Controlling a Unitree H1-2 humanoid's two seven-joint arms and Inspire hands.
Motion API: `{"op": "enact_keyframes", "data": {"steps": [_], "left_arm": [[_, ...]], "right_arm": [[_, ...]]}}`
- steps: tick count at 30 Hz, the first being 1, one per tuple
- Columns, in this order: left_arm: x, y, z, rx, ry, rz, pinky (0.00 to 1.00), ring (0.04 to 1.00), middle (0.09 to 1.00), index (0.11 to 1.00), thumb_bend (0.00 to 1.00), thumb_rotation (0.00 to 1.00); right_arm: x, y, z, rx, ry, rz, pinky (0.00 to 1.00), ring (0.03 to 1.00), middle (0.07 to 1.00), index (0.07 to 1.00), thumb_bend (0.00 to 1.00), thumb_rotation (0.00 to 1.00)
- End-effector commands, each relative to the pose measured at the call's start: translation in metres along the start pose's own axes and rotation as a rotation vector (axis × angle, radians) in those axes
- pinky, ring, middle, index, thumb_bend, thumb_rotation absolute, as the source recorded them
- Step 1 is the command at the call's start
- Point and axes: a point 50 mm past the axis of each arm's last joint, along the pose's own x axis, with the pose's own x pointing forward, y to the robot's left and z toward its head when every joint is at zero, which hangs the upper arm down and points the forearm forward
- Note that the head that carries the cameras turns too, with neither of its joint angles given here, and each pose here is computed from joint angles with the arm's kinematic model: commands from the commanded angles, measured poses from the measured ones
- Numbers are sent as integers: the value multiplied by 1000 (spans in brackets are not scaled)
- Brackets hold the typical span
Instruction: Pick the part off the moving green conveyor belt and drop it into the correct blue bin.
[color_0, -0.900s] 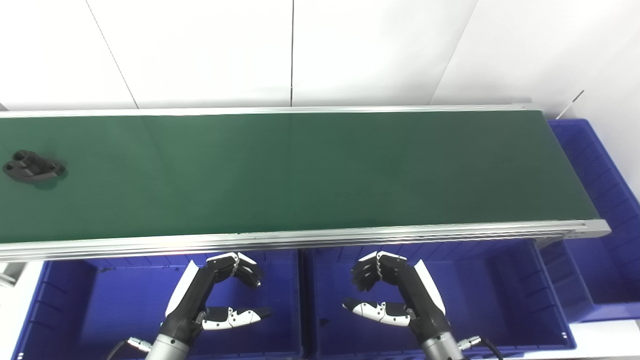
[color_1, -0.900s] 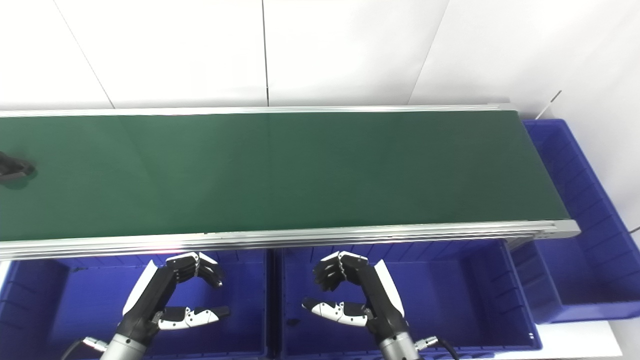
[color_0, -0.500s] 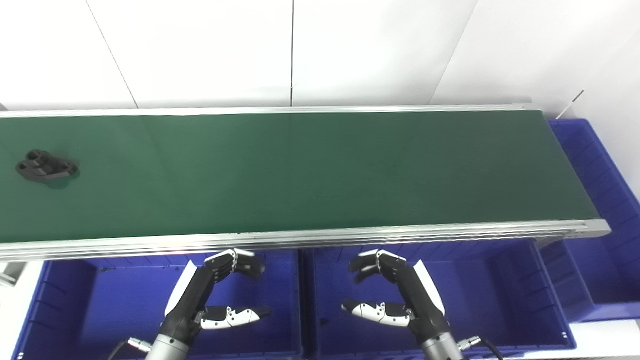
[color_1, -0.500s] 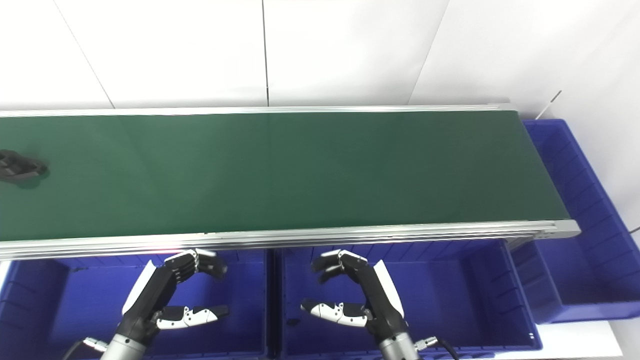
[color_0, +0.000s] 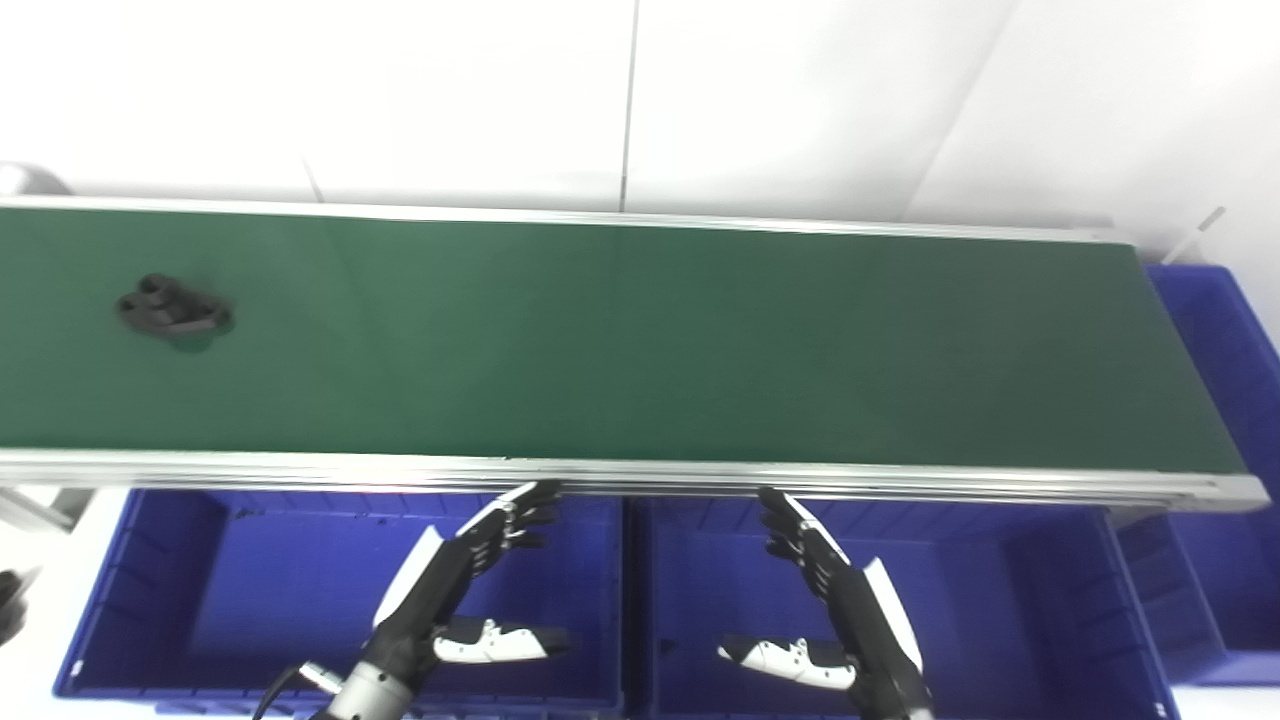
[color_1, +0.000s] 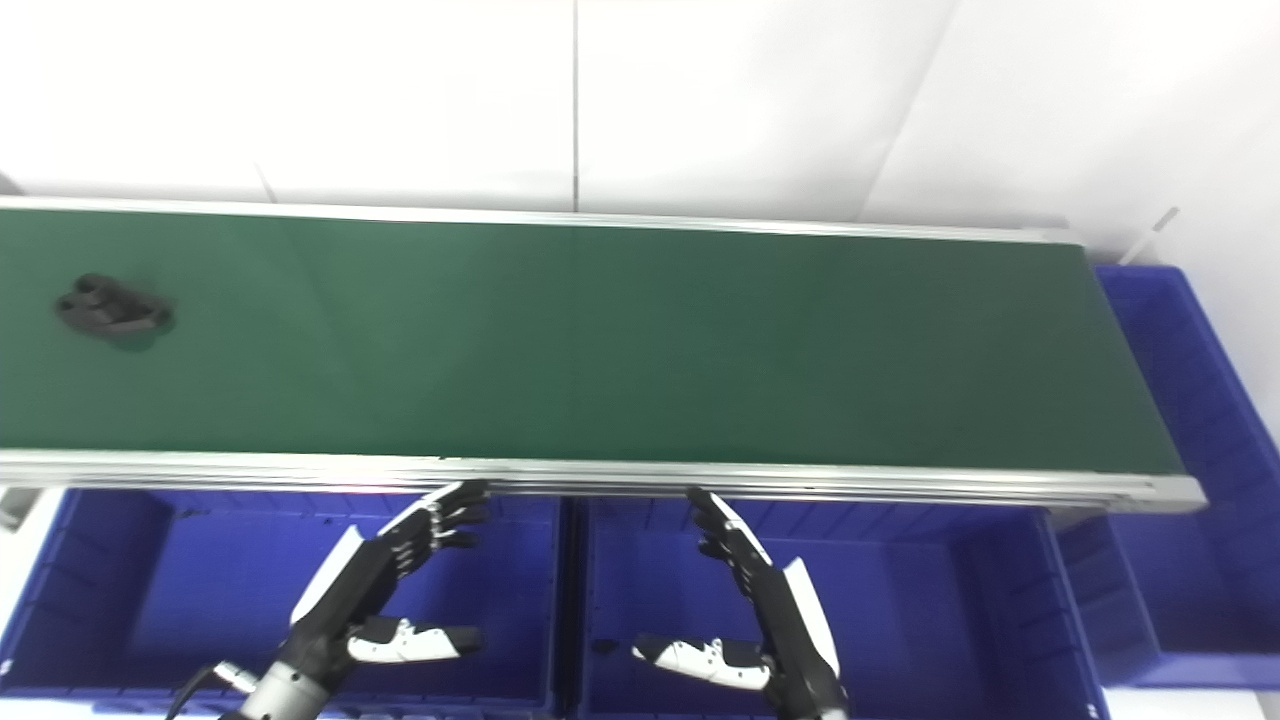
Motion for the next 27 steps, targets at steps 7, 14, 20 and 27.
{"op": "enact_keyframes", "data": {"steps": [7, 14, 20, 27], "left_arm": [[2, -8, -2, 18, -17, 2, 759, 843, 884, 873, 836, 405], [3, -15, -9, -2, 4, 20, 735, 827, 873, 851, 869, 357], [6, -20, -14, 9, 21, 20, 725, 821, 867, 844, 872, 359], [8, -19, -20, 16, 37, 12, 712, 811, 856, 829, 853, 347]], "right_arm": [[-7, -8, -4, 25, -45, -7, 821, 900, 917, 895, 849, 255], [-8, -12, -13, 13, -15, -7, 819, 893, 923, 897, 836, 284], [-10, -14, -19, 28, 6, 0, 851, 913, 937, 903, 831, 248], [-6, -13, -25, 20, 24, -6, 863, 923, 944, 894, 850, 274]]}}
